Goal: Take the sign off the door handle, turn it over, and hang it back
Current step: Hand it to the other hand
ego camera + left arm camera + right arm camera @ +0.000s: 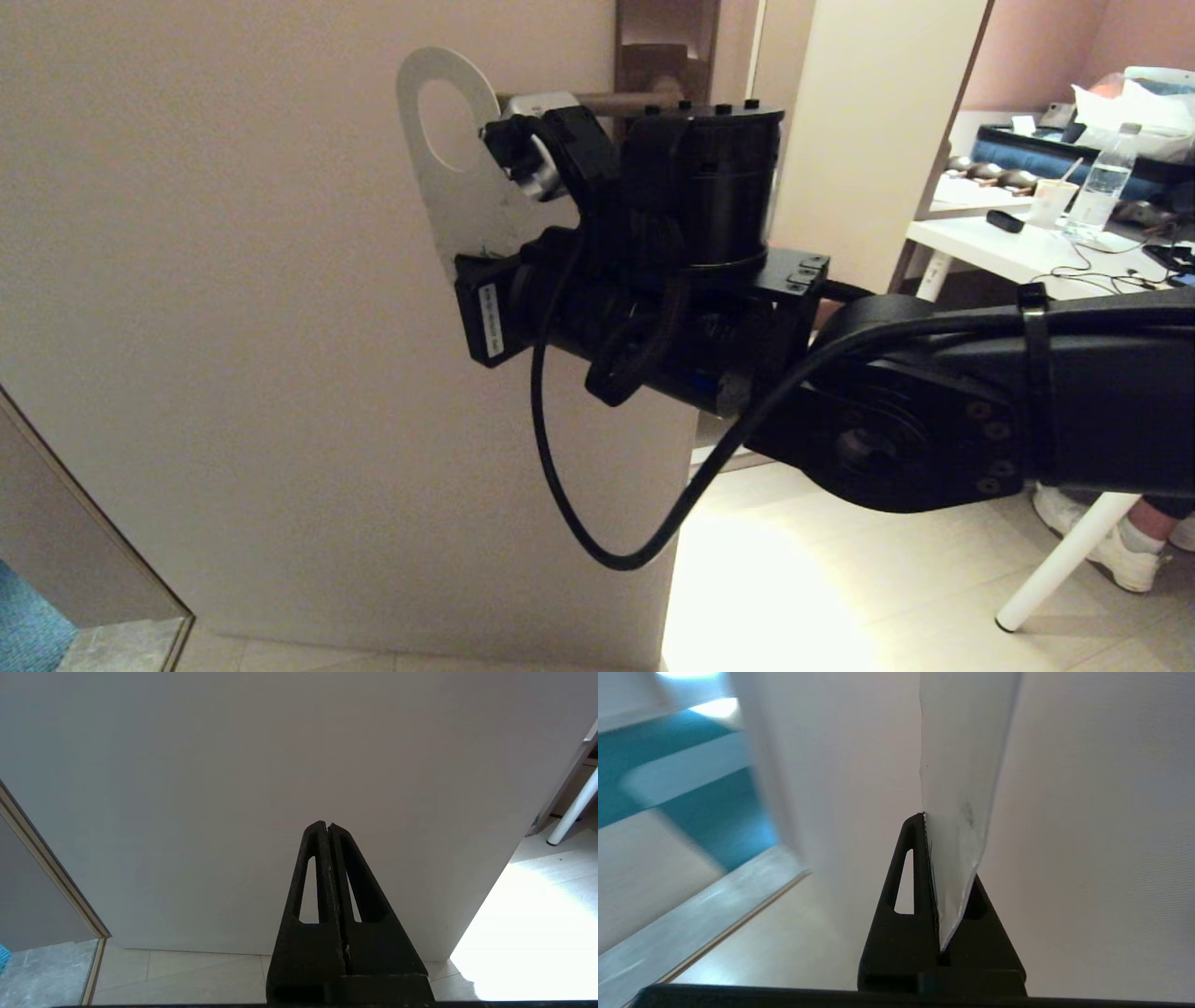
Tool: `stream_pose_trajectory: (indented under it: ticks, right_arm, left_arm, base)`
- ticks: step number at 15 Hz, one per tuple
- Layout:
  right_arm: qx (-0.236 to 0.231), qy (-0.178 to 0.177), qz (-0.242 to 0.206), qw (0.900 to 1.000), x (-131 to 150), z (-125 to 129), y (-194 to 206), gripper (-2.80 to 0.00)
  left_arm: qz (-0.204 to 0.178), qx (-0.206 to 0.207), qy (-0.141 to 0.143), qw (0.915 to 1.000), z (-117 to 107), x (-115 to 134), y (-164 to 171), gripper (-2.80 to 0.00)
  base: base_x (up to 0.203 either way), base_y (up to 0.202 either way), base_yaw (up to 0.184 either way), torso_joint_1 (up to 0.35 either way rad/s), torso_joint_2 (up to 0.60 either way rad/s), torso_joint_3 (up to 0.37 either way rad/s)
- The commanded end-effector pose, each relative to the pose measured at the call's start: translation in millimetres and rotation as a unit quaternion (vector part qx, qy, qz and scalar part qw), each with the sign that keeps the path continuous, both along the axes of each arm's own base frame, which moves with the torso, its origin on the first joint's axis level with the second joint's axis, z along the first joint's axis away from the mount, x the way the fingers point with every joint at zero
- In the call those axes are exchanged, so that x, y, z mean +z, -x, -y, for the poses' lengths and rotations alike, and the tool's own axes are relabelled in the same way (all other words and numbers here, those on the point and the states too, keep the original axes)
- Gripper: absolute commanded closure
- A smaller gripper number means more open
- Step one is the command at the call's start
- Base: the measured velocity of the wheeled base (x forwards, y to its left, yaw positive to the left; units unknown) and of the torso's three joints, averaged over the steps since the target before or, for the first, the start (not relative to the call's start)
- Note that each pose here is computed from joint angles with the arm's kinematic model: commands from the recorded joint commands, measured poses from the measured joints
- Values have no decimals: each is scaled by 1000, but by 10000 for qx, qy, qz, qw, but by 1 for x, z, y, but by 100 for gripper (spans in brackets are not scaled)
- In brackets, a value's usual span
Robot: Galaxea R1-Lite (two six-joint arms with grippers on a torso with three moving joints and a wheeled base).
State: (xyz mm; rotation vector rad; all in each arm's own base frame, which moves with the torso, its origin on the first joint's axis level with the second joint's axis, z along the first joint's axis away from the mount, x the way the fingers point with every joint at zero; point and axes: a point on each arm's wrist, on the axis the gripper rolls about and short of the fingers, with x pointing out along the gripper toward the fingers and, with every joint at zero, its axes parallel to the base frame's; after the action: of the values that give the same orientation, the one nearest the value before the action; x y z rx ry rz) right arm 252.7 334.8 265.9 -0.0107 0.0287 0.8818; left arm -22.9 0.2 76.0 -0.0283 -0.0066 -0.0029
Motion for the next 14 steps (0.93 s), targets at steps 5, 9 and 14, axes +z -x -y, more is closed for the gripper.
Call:
stream_pose_trajectory:
  ticks: [5, 9, 14]
  right_arm:
    - [504, -32, -37, 9987, 15, 28, 24, 0]
    - [839, 105, -154, 9963, 10, 43, 37, 0]
    - [1122, 142, -207, 9934, 12, 64, 55, 0]
  left_arm:
    - [-2, 6, 4, 10000, 0, 0, 0, 0]
    - [-2, 6, 4, 10000, 0, 0, 0, 0]
    - [-10, -9, -26, 10000, 0, 0, 0, 0]
  base:
    - [0, 0, 0, 0, 0, 0]
    - [0, 0, 0, 0, 0, 0]
    - [0, 0, 0, 0, 0, 0]
